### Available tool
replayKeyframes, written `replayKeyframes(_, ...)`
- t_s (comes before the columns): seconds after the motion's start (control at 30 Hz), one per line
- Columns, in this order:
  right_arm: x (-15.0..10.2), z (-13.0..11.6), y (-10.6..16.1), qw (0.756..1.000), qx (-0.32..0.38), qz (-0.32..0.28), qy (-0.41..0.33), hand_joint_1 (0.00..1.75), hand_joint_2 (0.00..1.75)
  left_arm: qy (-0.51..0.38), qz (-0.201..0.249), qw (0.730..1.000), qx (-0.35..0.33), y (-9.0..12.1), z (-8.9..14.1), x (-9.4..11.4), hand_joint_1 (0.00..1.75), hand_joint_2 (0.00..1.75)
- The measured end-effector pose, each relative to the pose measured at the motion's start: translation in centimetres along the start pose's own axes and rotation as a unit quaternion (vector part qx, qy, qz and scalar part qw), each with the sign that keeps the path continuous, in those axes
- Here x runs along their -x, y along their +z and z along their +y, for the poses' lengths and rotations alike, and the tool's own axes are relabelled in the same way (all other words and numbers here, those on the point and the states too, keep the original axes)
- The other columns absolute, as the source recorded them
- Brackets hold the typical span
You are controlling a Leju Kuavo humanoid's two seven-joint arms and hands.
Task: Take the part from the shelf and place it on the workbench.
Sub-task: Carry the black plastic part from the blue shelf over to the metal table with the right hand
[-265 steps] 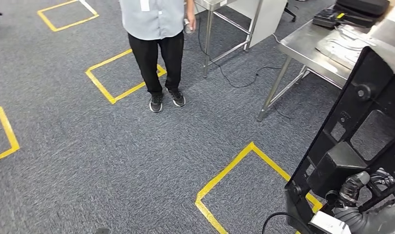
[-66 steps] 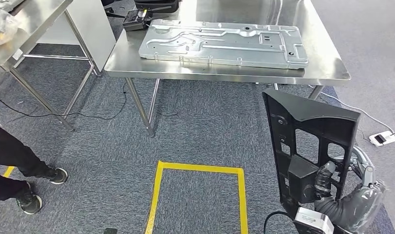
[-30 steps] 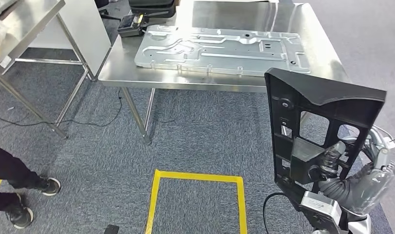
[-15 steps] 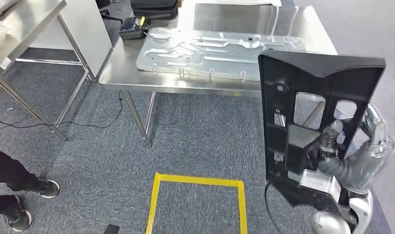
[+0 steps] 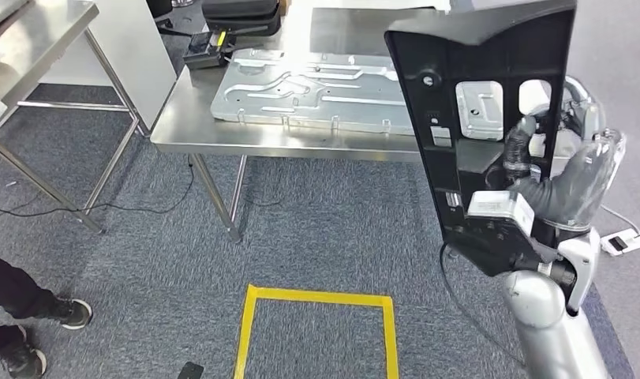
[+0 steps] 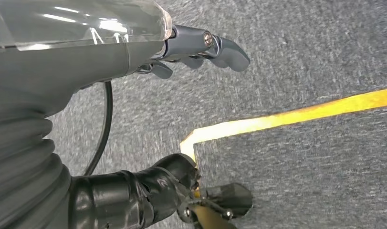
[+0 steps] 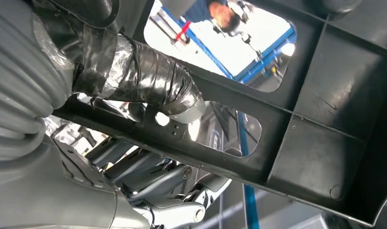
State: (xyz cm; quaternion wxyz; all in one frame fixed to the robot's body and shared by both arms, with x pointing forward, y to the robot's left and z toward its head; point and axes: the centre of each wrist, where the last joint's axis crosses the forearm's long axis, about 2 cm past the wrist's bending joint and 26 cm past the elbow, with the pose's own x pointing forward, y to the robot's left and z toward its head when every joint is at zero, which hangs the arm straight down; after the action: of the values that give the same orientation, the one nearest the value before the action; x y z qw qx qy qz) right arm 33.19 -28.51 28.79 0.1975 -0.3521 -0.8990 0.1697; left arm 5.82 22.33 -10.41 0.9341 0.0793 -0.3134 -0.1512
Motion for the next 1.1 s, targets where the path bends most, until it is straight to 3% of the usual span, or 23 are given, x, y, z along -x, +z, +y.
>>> replayKeyframes(0.2, 1.0, -0.2, -2.7, 1.000, 0.002, -0.003, 0.012, 1.75, 1.75, -0.005, -0.003, 1.000, 0.005, 0.0, -0.1, -0.1, 0.00, 1.75)
replayKeyframes(1.1, 4.0, -0.2, -8.8, 0.998, -0.023, 0.023, 0.048, 1.75, 1.75, -0.016, -0.005, 1.000, 0.015, -0.2, -0.2, -0.5, 0.00, 1.75)
